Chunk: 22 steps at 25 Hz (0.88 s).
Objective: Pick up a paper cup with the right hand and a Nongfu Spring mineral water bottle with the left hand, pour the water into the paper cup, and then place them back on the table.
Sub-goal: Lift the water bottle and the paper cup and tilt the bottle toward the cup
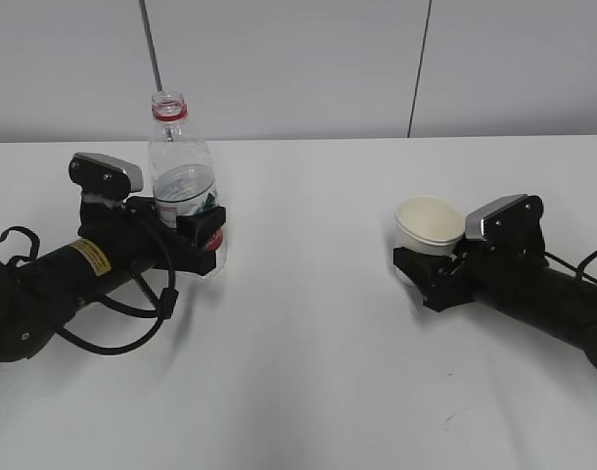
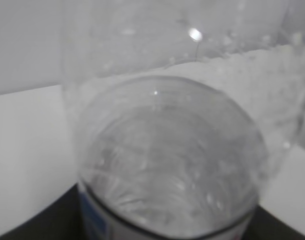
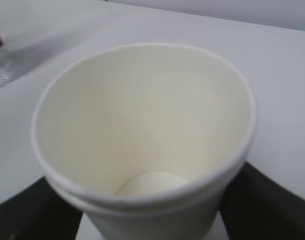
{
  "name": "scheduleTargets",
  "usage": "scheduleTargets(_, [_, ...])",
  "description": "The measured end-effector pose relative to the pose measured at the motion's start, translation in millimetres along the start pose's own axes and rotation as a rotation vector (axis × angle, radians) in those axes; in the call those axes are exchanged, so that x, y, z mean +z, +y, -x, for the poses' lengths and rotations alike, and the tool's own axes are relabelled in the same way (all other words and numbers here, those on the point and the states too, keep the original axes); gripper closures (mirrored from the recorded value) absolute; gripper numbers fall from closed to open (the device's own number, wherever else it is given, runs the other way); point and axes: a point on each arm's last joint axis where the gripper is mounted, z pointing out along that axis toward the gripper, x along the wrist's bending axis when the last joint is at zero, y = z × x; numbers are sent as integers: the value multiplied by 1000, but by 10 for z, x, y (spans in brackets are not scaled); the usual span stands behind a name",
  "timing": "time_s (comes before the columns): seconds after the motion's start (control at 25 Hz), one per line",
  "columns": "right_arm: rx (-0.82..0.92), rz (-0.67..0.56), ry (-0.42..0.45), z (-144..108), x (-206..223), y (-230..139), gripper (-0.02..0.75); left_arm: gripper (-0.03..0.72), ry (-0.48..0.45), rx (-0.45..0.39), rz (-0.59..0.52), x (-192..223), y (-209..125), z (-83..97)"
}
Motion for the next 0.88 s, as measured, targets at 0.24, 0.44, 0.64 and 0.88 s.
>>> scheduleTargets(0.24, [-18, 28, 107, -174, 145, 98, 176, 319, 1, 2, -1, -1, 7, 0])
scheduleTargets(0.44, [-24, 49, 190, -353, 268, 182, 177, 319, 2, 56, -11, -5, 35, 1])
scheduleTargets(0.64, [-47, 63, 278, -504, 398, 282, 177, 320, 4, 148, -10, -12, 75, 2])
scheduleTargets(0.88, [-41, 49, 379, -631, 516, 377, 177, 321, 41, 246, -5, -16, 102, -30])
